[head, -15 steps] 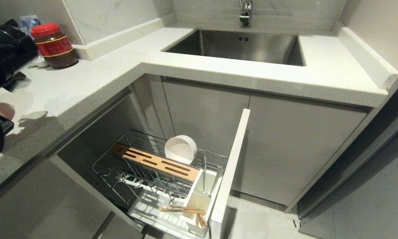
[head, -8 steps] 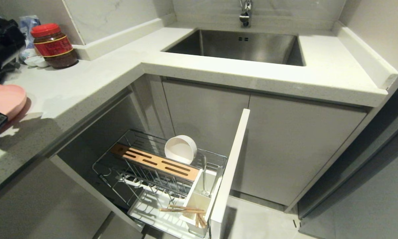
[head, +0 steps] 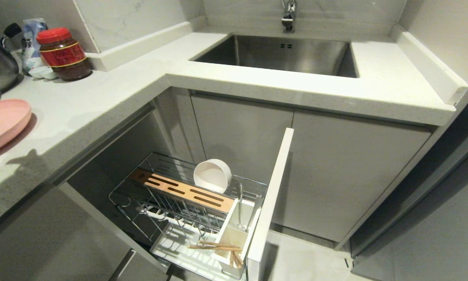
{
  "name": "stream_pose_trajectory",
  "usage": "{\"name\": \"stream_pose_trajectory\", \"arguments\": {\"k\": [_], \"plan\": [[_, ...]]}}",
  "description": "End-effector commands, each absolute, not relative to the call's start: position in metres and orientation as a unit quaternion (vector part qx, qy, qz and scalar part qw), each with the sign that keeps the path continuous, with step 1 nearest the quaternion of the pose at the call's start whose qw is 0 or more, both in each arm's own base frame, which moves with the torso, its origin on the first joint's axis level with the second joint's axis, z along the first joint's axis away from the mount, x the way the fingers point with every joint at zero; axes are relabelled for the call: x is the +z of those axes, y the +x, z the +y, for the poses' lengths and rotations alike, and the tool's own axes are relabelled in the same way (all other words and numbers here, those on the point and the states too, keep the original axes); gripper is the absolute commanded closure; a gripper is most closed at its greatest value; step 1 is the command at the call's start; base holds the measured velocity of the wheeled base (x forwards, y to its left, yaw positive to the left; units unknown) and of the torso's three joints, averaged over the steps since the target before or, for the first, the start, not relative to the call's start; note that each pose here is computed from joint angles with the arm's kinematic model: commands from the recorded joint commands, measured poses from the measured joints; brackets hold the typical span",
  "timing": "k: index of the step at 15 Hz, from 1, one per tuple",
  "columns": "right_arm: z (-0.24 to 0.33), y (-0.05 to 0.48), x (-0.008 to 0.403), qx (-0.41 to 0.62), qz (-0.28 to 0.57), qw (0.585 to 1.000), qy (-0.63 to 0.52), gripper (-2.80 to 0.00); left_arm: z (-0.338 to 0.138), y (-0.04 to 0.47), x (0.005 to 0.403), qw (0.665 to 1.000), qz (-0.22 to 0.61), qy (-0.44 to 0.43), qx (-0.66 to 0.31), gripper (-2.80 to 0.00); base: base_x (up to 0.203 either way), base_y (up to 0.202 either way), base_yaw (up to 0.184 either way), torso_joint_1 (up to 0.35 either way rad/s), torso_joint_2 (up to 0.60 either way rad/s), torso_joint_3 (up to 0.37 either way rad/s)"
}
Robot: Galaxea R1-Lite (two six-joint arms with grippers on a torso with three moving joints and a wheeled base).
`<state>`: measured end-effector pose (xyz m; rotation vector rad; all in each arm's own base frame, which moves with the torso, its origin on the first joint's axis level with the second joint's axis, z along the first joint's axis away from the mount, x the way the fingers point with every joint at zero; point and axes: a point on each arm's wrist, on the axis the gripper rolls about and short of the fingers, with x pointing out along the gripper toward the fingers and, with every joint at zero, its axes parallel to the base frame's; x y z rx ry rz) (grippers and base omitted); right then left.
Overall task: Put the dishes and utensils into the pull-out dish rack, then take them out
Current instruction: Take the bowl out of the cupboard
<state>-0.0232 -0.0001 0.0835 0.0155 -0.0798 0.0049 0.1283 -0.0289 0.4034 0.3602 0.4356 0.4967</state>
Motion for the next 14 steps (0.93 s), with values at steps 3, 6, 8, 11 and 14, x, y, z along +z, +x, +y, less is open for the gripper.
{"name": "stream_pose_trajectory", "arguments": {"k": [3,6,8,11,14], "plan": [[0.000,-0.021,0.076,0.003,-0.027,1.000,0.008,0.00,-0.026,0.095,0.432,0.986,-0.001,0.001,0.169,0.00,0.000,0.000,0.000,0.000,0.00,0.000],[0.000,-0.021,0.076,0.003,-0.027,1.000,0.008,0.00,-0.037,0.106,0.418,0.991,-0.021,-0.113,0.072,0.00,0.000,0.000,0.000,0.000,0.00,0.000],[0.000,-0.021,0.076,0.003,-0.027,1.000,0.008,0.00,-0.050,0.112,0.424,0.983,-0.033,-0.180,-0.011,0.00,0.000,0.000,0.000,0.000,0.00,0.000],[0.000,-0.021,0.076,0.003,-0.027,1.000,0.008,0.00,-0.083,0.144,0.411,0.972,0.014,-0.231,-0.041,0.00,0.000,0.000,0.000,0.000,0.00,0.000],[0.000,-0.021,0.076,0.003,-0.027,1.000,0.008,0.00,-0.122,0.175,0.381,0.960,0.086,-0.263,-0.053,0.00,0.000,0.000,0.000,0.000,0.00,0.000]]}}
